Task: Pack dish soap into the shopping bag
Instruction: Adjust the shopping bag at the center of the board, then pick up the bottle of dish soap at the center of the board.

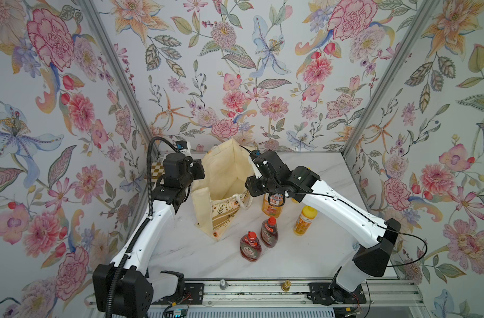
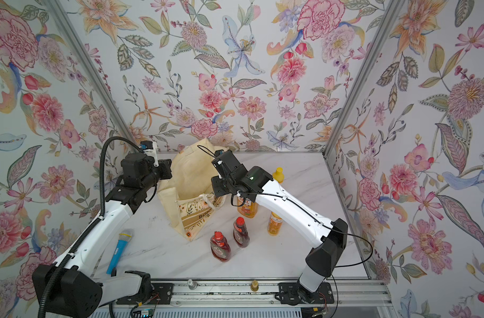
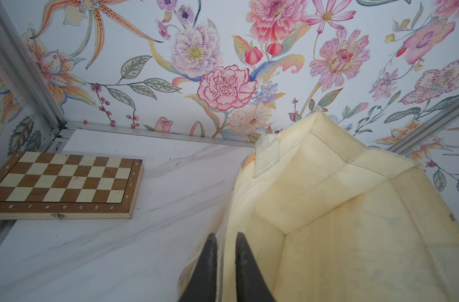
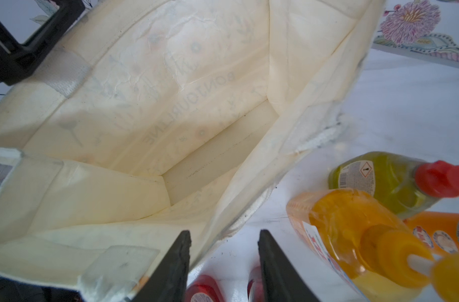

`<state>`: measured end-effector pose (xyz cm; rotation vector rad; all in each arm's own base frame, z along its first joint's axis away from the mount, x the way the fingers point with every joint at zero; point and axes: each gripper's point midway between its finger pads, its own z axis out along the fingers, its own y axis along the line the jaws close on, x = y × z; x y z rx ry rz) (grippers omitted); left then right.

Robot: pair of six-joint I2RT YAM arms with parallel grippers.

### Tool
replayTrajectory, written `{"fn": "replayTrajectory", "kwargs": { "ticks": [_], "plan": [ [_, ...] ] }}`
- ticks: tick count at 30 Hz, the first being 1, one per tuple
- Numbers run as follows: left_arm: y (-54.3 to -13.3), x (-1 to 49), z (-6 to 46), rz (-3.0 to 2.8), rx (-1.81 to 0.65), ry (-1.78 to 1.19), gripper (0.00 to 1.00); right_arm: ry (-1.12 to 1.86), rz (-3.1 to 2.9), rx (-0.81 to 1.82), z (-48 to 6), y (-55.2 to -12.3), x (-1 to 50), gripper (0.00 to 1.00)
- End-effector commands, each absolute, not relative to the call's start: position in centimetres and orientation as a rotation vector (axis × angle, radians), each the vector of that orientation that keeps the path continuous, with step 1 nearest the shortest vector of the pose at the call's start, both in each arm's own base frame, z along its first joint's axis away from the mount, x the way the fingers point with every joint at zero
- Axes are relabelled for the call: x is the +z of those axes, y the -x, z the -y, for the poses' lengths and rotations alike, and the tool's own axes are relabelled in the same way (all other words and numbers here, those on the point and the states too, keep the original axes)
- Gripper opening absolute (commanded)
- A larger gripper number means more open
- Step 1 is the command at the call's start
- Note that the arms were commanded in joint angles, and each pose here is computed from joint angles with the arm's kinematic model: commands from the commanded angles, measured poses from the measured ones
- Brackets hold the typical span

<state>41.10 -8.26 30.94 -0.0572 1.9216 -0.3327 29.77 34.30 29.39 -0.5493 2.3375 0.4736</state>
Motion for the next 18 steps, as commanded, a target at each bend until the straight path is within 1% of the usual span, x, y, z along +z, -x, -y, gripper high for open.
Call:
{"fn": "replayTrajectory", "kwargs": {
  "ticks": [1,2,5,7,9,13,16,17,18],
  "plan": [
    [-40.5,32.9,8.9,-1.834,-0.383,0.037,0.27,0.634,-2.289,0.479,-34.5,-28.6,30.8,0.56],
    [-40.4,33.0,8.9,-1.830,-0.384,0.038,0.29,0.646,-2.273,0.476,-34.4,-28.4,31.3,0.58],
    [-40.2,33.4,8.5,-1.816,-0.366,0.043,0.41,0.673,-2.219,0.465,-33.9,-27.8,32.8,0.63],
    [-40.1,33.6,8.3,-1.813,-0.350,0.042,0.50,0.671,-2.188,0.443,-33.1,-27.5,33.8,0.69],
    [-39.9,33.8,8.1,-1.810,-0.335,0.045,0.57,0.647,-2.165,0.423,-32.0,-27.5,34.7,0.71],
    [-39.5,34.4,7.4,-1.792,-0.305,0.065,0.71,0.586,-2.141,0.394,-29.7,-27.4,35.8,0.72],
    [-39.2,34.9,6.9,-1.774,-0.282,0.084,0.79,0.526,-2.142,0.352,-27.8,-27.5,35.8,0.72],
    [-39.1,35.3,6.7,-1.765,-0.275,0.085,0.84,0.509,-2.145,0.339,-27.2,-27.5,35.6,0.73],
    [-39.0,35.5,6.7,-1.760,-0.268,0.080,0.92,0.491,-2.152,0.329,-26.6,-27.5,35.3,0.73]
  ]
}}
